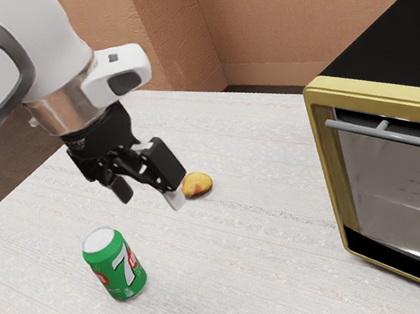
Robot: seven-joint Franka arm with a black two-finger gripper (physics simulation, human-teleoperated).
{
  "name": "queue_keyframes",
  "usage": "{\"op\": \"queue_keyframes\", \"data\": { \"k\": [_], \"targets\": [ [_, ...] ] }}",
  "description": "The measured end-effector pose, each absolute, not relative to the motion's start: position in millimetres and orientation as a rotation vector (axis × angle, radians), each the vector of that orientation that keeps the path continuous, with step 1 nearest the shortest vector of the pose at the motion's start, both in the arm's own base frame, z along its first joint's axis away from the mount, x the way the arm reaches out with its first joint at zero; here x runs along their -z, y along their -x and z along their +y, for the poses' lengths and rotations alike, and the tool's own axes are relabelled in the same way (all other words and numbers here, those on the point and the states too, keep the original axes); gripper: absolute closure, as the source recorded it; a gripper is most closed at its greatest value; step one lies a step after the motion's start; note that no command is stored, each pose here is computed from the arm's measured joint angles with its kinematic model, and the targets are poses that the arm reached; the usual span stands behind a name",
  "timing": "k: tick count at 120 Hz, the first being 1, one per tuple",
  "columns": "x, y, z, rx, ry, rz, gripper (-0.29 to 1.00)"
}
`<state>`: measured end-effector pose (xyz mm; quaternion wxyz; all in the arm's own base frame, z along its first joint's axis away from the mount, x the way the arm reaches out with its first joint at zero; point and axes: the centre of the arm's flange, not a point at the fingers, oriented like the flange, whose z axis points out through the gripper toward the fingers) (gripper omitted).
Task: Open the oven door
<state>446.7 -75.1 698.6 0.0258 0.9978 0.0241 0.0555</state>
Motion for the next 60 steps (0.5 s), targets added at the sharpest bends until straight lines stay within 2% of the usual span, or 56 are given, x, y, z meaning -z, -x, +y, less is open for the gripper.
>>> {"op": "queue_keyframes", "data": {
  "k": [20, 28, 49, 60],
  "targets": [
    [-708, -419, -146, -0.184, -3.043, 0.131, 0.0],
    [-702, -426, -180, -0.224, -3.011, 0.133, 0.0],
    [-711, -431, -262, -0.403, -2.758, 0.208, 0.0],
    [-719, -438, -280, -0.495, -2.641, 0.4, 0.0]
  ]
}}
